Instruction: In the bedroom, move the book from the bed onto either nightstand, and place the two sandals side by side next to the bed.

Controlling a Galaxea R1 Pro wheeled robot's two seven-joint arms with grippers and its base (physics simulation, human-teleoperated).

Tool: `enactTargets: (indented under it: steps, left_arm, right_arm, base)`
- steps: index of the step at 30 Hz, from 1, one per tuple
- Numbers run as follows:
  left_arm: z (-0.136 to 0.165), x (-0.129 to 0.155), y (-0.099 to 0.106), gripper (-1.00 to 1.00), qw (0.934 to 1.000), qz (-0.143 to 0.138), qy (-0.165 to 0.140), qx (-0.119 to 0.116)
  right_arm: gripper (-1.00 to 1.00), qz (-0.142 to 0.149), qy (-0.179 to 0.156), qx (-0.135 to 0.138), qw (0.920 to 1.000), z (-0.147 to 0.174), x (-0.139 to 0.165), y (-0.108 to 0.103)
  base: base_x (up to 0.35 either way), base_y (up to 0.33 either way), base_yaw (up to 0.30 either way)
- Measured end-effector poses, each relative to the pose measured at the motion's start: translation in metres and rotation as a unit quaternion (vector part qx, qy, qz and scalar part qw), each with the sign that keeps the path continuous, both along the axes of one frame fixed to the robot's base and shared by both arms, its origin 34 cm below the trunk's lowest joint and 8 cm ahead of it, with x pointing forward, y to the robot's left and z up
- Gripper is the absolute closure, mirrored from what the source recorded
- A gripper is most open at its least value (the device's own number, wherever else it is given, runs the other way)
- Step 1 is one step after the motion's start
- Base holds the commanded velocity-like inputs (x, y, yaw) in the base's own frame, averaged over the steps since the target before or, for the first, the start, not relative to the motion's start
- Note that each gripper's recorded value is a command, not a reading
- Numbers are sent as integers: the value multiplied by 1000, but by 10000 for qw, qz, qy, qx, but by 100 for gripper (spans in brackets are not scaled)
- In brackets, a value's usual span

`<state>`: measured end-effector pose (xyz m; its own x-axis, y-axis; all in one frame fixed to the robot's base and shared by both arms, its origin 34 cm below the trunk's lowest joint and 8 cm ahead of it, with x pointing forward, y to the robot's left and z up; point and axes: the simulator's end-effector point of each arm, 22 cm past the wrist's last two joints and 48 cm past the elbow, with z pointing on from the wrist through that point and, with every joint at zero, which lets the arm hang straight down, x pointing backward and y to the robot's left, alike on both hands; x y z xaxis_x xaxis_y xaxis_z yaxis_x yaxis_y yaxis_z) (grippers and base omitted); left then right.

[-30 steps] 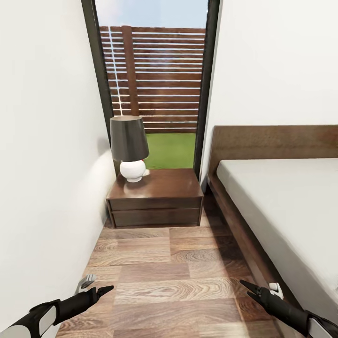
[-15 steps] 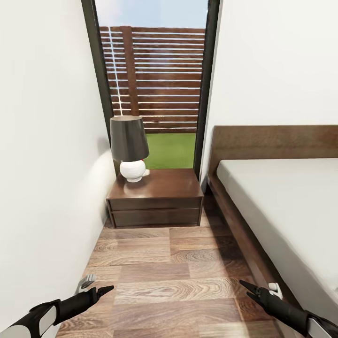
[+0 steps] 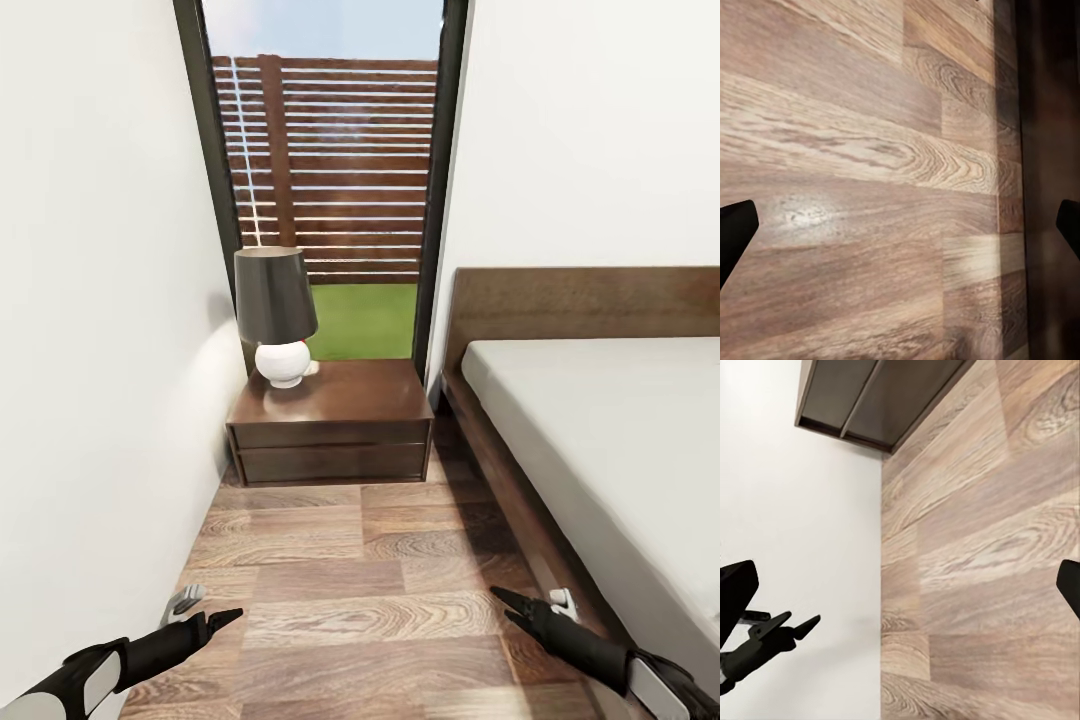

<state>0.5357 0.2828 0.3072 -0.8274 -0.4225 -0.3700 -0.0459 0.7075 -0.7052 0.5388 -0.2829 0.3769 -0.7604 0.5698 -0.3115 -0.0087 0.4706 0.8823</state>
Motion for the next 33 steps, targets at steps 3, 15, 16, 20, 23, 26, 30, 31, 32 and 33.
enactTargets:
  steps: [3, 15, 16, 20, 23, 26, 30, 31, 32, 33]
  left_arm:
    - [0, 0, 0, -100, 10000, -1, 0, 0]
    - [0, 0, 0, -100, 10000, -2, 3, -2]
    - [0, 0, 0, -100, 10000, -2, 2, -2]
    - [0, 0, 0, -100, 10000, -2, 2, -2]
    - [0, 0, -1, -100, 10000, -4, 5, -7]
    - [0, 0, -1, -100, 10000, -6, 7, -9]
    - [0, 0, -6, -100, 10000, -25, 6, -41]
    - [0, 0, -8, -100, 10000, -29, 8, -50]
    - [-1, 0, -9, -100, 10000, -34, 8, -58]
    - [-1, 0, -10, -100, 10000, -37, 7, -64]
  right_arm:
    - [-100, 50, -76, -101, 9999, 6, 10, 8]
    - [-100, 261, 170, -912, 9953, 31, 52, 49]
    - [-100, 326, 247, -926, 9949, 34, 52, 56]
    - [-100, 547, 493, -963, 9926, 49, 58, 80]
    - [-100, 614, 579, -988, 9915, 65, 71, 92]
    - [-100, 631, 622, -993, 9911, 77, 82, 98]
    - [-100, 637, 782, -953, 9903, 105, 104, 104]
    - [-100, 631, 807, -942, 9903, 111, 108, 104]
    - [-100, 616, 821, -913, 9905, 118, 113, 103]
    - [-100, 592, 824, -879, 9910, 126, 118, 102]
  base:
    - [0, 0, 0]
    - [0, 0, 0]
    - [0, 0, 0]
    - [0, 0, 0]
    - [0, 0, 0]
    - [0, 0, 0]
    - [0, 0, 0]
    - [0, 0, 0]
    - [0, 0, 0]
    - [0, 0, 0]
